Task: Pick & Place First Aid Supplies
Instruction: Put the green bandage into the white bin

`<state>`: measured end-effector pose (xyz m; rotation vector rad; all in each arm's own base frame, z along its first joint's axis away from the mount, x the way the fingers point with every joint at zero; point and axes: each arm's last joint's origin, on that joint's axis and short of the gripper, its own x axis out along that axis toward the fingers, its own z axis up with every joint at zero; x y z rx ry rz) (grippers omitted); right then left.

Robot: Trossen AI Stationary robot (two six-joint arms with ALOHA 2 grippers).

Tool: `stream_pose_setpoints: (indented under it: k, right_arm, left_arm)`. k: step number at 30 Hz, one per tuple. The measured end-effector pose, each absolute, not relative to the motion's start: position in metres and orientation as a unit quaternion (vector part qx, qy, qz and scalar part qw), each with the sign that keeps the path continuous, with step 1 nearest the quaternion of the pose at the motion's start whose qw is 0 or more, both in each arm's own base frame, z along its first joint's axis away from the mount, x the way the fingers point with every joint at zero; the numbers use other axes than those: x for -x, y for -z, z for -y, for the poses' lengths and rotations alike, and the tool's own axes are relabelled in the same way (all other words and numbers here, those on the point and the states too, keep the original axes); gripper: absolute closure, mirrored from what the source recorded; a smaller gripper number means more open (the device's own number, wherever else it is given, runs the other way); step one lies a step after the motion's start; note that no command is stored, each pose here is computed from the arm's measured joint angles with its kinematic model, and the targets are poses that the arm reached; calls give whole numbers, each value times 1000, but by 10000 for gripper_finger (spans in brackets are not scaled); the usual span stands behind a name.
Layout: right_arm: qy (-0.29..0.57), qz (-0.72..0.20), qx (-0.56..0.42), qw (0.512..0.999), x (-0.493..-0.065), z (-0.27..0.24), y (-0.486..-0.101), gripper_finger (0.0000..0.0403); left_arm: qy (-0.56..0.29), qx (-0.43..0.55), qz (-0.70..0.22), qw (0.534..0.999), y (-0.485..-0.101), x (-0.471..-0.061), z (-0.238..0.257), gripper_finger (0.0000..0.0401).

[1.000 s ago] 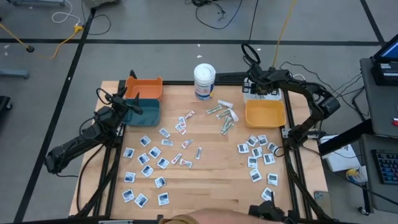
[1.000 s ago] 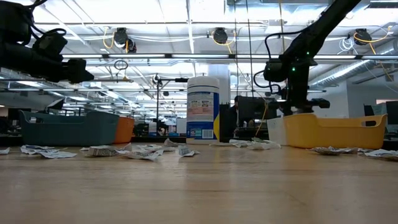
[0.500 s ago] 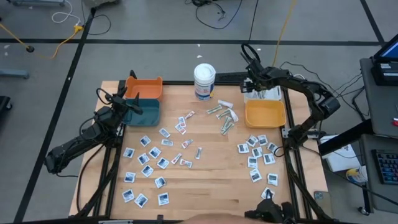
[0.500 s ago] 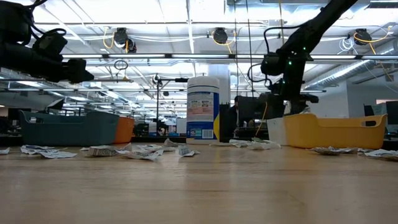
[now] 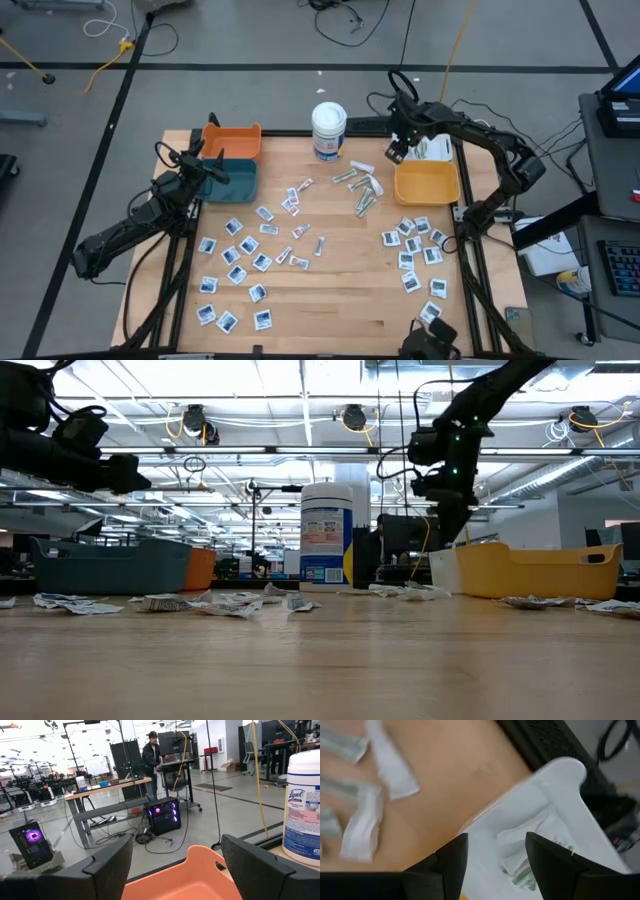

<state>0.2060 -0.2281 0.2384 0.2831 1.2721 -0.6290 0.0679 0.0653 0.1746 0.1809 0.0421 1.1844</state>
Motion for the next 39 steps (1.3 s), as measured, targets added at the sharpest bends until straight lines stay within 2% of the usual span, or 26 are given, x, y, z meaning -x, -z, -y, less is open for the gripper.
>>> stream_pose_setpoints:
  k: [5,10,20,26,39]
  right_arm:
    - [207,-615,-45,760,-218,216,-246,215]
    - [163,-629,-9,760,-228,203,-250,218]
    - [198,-610,-75,763,-241,188,-248,218]
    - [191,-609,-145,756,-258,179,-231,218]
    - [159,-637,-173,734,-282,164,-201,218]
  left_arm:
    - [-557,-85,-20,826,-175,-68,-65,93]
    - [-557,-85,-20,826,-175,-68,-65,93]
    - [-557,-85,-20,826,-175,-68,-65,93]
    - [-557,-85,-20,826,-175,-68,-65,93]
    - [-557,-85,-20,826,-175,-68,-65,93]
